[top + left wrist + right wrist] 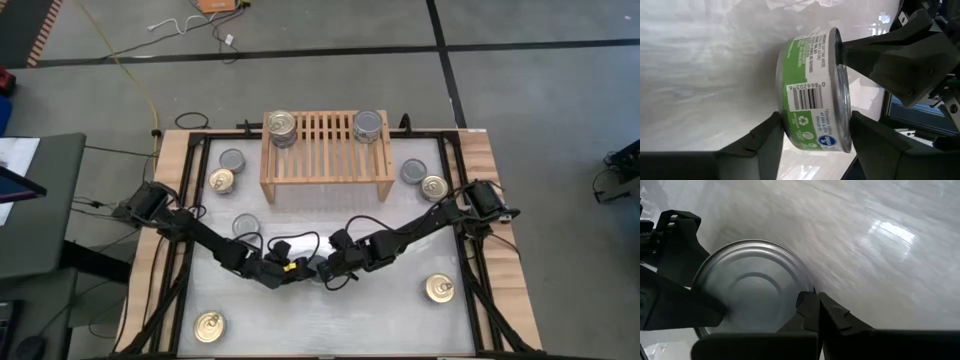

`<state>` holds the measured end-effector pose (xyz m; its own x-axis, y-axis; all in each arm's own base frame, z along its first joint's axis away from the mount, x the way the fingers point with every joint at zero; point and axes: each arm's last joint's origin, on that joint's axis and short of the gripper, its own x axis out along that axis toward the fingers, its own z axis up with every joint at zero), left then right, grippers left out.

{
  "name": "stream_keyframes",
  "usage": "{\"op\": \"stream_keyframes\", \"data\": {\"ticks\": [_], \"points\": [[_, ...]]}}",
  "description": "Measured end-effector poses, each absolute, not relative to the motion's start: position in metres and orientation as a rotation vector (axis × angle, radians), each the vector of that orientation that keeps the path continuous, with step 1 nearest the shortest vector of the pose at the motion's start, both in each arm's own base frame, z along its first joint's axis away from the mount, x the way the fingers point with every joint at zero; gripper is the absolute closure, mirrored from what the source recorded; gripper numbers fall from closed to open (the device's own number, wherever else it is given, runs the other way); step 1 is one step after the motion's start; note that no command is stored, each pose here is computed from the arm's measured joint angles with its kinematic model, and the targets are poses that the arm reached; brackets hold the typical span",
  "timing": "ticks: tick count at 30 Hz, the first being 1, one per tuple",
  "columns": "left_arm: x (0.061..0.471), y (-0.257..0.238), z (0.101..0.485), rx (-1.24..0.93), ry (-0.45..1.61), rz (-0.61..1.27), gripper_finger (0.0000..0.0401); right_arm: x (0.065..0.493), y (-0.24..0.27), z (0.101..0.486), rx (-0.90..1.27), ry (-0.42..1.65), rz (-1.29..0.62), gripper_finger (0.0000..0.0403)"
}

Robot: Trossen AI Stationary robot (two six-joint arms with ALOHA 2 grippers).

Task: Stack canned seafood by type on shelf
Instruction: Put the green tuna can on the shelf aligned with the other green tuna cans

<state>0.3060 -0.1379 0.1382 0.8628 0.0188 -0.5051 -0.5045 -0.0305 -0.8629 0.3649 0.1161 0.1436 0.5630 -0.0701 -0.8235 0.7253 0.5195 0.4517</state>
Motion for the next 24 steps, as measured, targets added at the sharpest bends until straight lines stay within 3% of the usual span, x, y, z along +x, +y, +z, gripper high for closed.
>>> {"op": "stream_keyframes", "data": {"ticks": [8, 17, 24], "points": [[0.309, -0.131, 0.138, -1.510, 0.406, 0.432, 0.0255, 0.363, 0.118, 0.146, 0.902, 0.849, -0.546, 0.0381], [0.315, -0.120, 0.139, -1.470, 0.433, 0.395, 0.0259, 0.344, 0.112, 0.180, 0.856, 0.897, -0.539, 0.0378], [0.324, -0.103, 0.142, -1.464, 0.475, 0.316, 0.0259, 0.324, 0.105, 0.214, 0.844, 0.898, -0.535, 0.0327]]}}
